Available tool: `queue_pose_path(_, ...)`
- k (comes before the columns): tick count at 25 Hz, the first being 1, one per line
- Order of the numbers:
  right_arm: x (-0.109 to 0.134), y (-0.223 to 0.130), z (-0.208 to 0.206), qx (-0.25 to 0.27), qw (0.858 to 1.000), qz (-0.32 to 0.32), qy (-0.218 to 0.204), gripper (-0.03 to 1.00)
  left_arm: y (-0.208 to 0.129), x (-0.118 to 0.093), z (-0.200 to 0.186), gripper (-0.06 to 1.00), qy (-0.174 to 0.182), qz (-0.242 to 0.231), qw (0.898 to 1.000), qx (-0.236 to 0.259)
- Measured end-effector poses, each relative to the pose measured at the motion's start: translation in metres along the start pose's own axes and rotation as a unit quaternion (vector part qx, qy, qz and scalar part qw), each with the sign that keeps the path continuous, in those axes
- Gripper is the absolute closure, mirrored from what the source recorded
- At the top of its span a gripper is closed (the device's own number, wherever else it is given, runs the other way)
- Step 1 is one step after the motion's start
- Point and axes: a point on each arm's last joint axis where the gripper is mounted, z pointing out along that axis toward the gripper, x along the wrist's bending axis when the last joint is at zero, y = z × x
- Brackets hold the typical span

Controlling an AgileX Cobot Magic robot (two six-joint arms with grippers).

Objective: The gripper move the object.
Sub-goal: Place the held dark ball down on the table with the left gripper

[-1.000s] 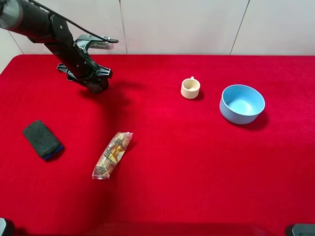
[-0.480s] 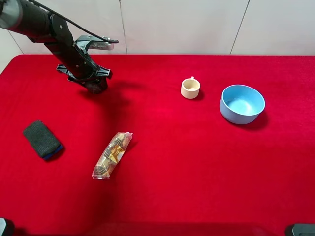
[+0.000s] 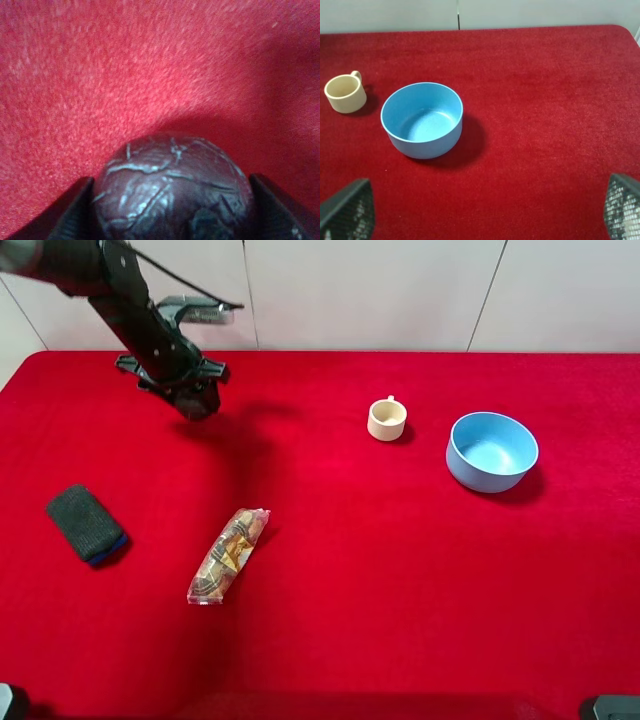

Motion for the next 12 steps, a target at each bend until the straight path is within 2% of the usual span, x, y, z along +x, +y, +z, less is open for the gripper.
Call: queue_pose_path(12, 0.000, 0.000, 0.000, 0.000, 1.000, 0.000, 0.000, 0.27, 0.032, -0.008, -0.056, 0.35, -0.018, 0.016, 0.998, 0.056)
